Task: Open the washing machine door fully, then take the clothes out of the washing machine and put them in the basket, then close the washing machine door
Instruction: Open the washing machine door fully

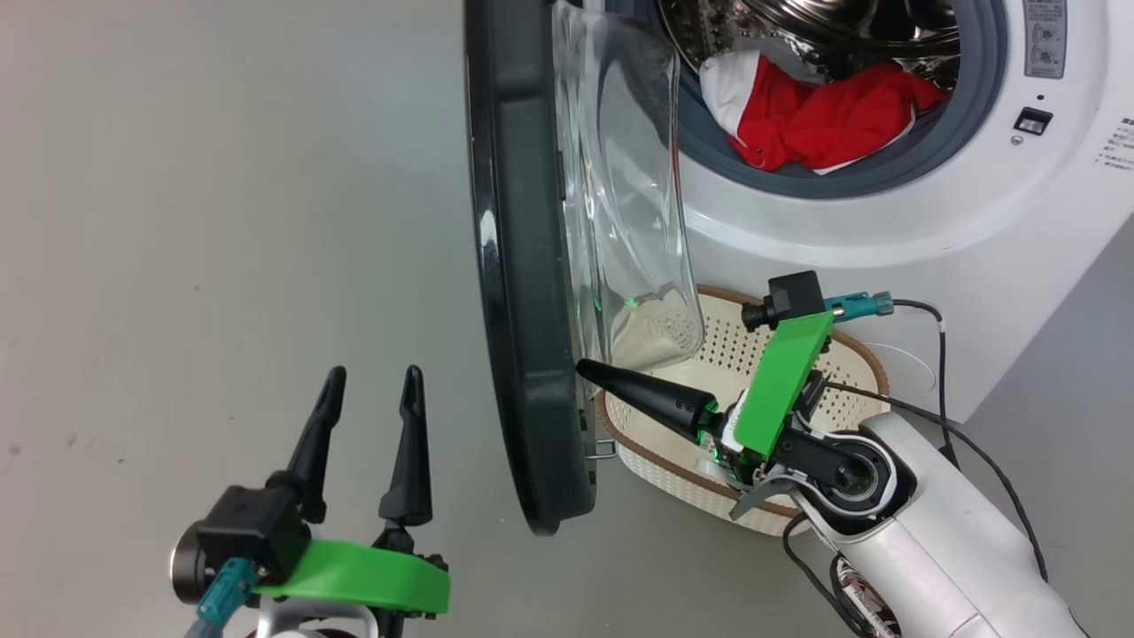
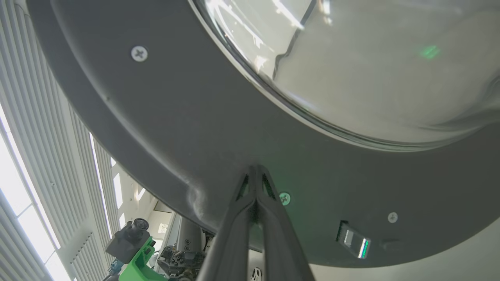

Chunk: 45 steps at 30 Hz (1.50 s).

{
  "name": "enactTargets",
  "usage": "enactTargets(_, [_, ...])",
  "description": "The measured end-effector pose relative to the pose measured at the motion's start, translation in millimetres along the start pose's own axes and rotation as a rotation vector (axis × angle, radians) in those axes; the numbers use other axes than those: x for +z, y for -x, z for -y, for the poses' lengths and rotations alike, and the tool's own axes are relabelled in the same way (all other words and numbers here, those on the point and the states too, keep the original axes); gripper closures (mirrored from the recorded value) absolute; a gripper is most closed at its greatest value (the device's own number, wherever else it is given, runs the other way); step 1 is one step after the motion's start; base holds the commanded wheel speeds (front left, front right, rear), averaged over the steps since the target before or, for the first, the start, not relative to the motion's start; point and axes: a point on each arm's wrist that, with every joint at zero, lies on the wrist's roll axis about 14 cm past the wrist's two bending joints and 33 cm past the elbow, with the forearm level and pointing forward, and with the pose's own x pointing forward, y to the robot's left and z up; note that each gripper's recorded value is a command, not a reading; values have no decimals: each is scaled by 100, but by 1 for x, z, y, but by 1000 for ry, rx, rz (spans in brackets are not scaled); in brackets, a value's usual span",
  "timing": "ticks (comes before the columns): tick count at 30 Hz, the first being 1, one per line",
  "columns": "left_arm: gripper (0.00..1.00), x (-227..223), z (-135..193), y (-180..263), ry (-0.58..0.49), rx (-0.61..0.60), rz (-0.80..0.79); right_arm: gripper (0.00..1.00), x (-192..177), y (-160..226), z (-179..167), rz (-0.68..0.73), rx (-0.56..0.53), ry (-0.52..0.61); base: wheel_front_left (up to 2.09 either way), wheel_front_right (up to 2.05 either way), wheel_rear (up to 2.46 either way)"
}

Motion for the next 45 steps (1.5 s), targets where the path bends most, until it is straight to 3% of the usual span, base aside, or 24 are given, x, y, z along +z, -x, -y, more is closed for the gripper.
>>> enactTargets(5, [0, -1, 3, -2, 16, -3, 3, 100, 16, 7, 2, 83, -30, 81, 0, 0, 0])
enactTargets(6, [0, -1, 3, -1, 17, -3, 2, 87, 19, 9, 0, 100, -29, 94, 0, 0, 0])
enactTargets(7, [0, -1, 3, -1, 21, -1, 0, 66, 23, 10, -2, 121, -27, 109, 0, 0, 0])
enactTargets(8, [0, -2, 3, -1, 26, 0, -1, 54, 26, 11, -5, 139, -25, 128, 0, 0, 0])
enactTargets(10, [0, -2, 3, -1, 28, 0, -1, 9, 34, 15, -9, 182, -29, 186, 0, 0, 0])
enactTargets(11, [0, -3, 2, 0, 28, 4, -3, 0, 39, 17, -10, 209, -38, 231, 0, 0, 0])
enactTargets(22, [0, -4, 1, 1, 50, 25, -4, 0, 70, 53, -2, 442, -192, 708, 0, 0, 0])
enactTargets(29, [0, -3, 0, 2, 50, 25, 5, 0, 104, 88, -11, 648, -323, 1069, 0, 0, 0])
enactTargets(37, [0, -4, 0, 5, 41, 24, 10, 0, 104, 116, -9, 753, -452, 1237, 0, 0, 0])
enactTargets(45, [0, 3, 1, 6, 34, 18, 38, 0, 105, 150, -17, 881, -482, 1281, 0, 0, 0])
